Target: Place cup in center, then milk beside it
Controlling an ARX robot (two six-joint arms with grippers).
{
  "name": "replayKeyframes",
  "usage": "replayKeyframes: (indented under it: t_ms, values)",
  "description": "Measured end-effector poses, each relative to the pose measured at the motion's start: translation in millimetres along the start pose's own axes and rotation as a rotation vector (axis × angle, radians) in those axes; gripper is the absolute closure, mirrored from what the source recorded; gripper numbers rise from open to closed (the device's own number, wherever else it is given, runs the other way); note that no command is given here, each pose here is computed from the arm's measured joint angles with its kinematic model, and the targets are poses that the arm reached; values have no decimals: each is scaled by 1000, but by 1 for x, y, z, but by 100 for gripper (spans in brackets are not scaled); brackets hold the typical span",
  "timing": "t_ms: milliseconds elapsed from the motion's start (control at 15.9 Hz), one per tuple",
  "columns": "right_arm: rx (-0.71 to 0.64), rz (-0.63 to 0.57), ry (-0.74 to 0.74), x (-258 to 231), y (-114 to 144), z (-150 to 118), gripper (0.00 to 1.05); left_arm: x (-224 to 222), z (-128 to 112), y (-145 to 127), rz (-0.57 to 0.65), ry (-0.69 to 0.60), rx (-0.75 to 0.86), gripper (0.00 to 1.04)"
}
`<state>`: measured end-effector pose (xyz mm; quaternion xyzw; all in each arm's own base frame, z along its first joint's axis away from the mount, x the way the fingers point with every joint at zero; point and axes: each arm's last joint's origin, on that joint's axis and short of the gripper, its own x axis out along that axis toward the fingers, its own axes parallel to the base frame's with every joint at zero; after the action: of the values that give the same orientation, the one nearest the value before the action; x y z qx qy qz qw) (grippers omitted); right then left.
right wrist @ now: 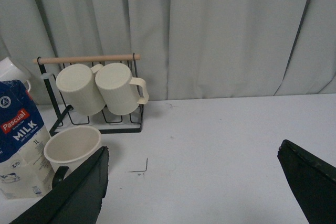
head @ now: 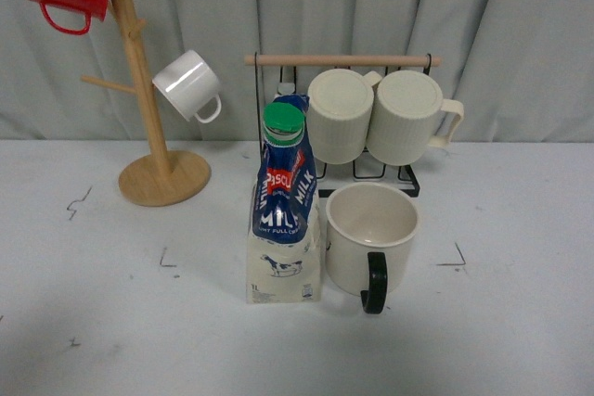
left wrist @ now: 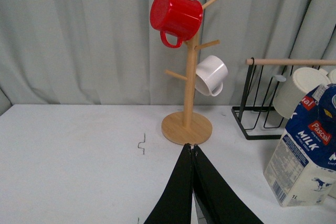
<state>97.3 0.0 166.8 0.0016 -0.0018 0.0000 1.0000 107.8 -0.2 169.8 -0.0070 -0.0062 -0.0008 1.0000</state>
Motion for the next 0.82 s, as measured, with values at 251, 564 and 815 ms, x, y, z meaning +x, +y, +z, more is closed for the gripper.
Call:
replayKeyframes:
  t_ms: [251,564,815]
  values:
    - [0,0,0,0,0,0,6,-10,-3,0,0,16,0,103]
    - [0,0,0,0,0,0,6,-10,-3,0,0,12,0,78]
    - [0,0,0,0,0,0,6,-10,-3,0,0,12,0,29]
